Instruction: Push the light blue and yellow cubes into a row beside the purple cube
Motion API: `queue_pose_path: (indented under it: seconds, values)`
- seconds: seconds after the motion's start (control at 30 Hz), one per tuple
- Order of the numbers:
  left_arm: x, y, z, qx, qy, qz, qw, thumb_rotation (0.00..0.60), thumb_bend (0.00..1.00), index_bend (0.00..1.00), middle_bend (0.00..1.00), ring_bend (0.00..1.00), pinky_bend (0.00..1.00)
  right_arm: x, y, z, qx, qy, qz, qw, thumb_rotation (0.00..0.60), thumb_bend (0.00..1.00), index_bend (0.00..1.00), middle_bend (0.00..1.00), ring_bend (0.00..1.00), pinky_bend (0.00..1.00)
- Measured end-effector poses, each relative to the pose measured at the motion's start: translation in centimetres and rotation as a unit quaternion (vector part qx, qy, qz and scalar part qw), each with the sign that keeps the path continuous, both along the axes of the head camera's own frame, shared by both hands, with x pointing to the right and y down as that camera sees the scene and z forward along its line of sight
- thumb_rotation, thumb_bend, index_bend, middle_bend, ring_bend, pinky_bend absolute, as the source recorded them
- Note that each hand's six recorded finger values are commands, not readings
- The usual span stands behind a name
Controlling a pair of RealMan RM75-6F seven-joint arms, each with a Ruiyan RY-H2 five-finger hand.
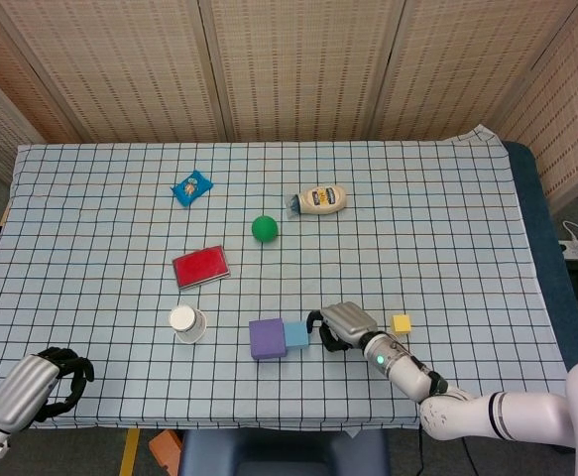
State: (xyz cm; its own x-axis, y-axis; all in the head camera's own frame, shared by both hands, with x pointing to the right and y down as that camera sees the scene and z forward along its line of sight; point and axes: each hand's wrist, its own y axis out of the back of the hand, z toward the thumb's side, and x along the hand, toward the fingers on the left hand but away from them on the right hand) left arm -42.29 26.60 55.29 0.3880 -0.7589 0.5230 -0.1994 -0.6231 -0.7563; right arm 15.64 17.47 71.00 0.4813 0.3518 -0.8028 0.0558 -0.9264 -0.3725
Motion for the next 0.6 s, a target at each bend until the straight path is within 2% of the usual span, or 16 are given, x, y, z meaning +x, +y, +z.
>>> queue_pose_path:
  seconds: [0.13, 0.27, 0.43, 0.5, 0.6]
  values:
    - [0.0, 0.0, 0.0, 0.000, 0.001, 0.001, 1.0000, 0.600, 0.56, 0.54, 0.66, 0.45, 0.45, 0.3, -0.1, -0.4, -0.001, -0.004, 0.003, 1.0000, 0.600, 0.70, 0.39, 0.78, 0.85, 1.00]
    - [0.0, 0.0, 0.0, -0.001, 0.001, 0.000, 1.0000, 0.600, 0.56, 0.54, 0.66, 0.45, 0.45, 1.0, -0.6, -1.1, 0.024, -0.002, -0.003, 0.9997, 0.600, 0.49, 0.41, 0.78, 0.86, 1.00]
    - [0.1, 0.1, 0.1, -0.002, 0.000, 0.002, 1.0000, 0.600, 0.56, 0.54, 0.66, 0.45, 0.45, 2.9, -1.6, -2.2, 0.097, 0.021, -0.019, 0.9949, 0.600, 0.20, 0.39, 0.78, 0.86, 1.00]
    - [0.1, 0.1, 0.1, -0.002, -0.001, 0.001, 1.0000, 0.600, 0.56, 0.54, 0.66, 0.45, 0.45, 4.0, -1.9, -2.6, 0.133, 0.041, -0.030, 0.9897, 0.600, 0.14, 0.33, 0.78, 0.86, 1.00]
    - [0.1, 0.1, 0.1, -0.002, -0.002, 0.001, 1.0000, 0.600, 0.56, 0.54, 0.66, 0.45, 0.45, 5.8, -1.7, -3.1, 0.179, 0.077, -0.051, 0.9795, 0.600, 0.10, 0.22, 0.78, 0.86, 1.00]
